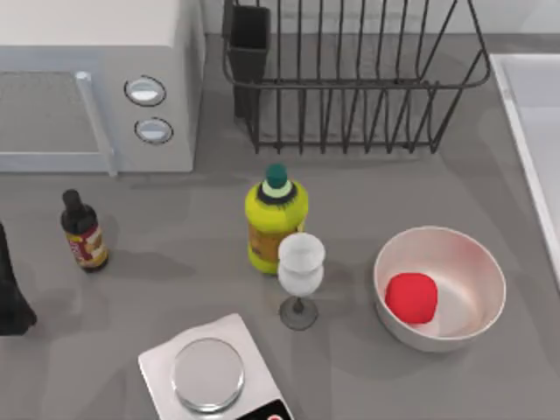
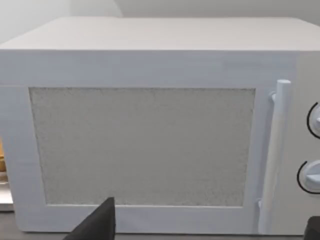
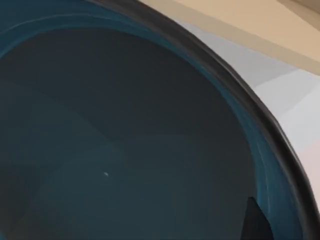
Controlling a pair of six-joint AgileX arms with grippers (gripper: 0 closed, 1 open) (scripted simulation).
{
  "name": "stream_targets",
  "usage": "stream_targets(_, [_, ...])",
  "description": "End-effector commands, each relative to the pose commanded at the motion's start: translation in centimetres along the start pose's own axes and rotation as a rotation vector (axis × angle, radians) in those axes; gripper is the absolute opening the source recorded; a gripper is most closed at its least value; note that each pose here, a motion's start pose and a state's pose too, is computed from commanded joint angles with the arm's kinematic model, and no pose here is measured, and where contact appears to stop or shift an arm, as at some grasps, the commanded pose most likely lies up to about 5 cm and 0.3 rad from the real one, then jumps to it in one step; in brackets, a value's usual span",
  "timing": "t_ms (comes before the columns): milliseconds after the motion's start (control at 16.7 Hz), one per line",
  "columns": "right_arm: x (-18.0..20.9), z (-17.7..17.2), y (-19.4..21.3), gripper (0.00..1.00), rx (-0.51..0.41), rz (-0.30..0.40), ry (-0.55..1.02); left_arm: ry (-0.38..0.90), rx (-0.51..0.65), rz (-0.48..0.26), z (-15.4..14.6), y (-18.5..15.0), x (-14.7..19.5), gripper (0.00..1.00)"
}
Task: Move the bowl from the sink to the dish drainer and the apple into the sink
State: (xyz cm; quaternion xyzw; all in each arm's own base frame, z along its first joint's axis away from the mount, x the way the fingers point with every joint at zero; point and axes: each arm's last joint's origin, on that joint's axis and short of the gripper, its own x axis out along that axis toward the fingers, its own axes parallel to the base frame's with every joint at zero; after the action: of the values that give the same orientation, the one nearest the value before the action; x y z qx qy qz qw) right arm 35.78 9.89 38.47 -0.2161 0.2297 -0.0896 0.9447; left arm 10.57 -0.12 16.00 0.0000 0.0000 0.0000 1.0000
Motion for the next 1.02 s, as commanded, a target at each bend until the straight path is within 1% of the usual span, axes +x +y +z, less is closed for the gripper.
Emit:
stream_targets(240, [-2.4,2.0,3.7,0.0,0.087,0.021,-0.14,0.0,0.0,0.0,0.0,0.0,0.0,1.0])
stream_targets(480, [-5.4,3.7,7.1,0.0,0.198,0.059,-0.269,0.0,0.0,0.0,0.0,0.0,0.0,1.0])
stream_targets(600, [-7.4,4.4,8.9,0.0,0.263,0.091,-0.339,0.0,0.0,0.0,0.0,0.0,0.0,1.0])
stream_targets(720, [-9.7,5.0,10.9,0.0,0.348,0.125,-0.405,0.0,0.0,0.0,0.0,0.0,0.0,1.0])
stream_targets(840, [-11.5,5.3,12.2,0.0,0.412,0.158,-0.448,0.0,0.0,0.0,0.0,0.0,0.0,1.0])
stream_targets(960, [-12.4,5.2,12.6,0.0,0.443,0.173,-0.466,0.0,0.0,0.0,0.0,0.0,0.0,1.0])
stream_targets(1020, [-12.4,5.2,12.6,0.0,0.443,0.173,-0.466,0.0,0.0,0.0,0.0,0.0,0.0,1.0])
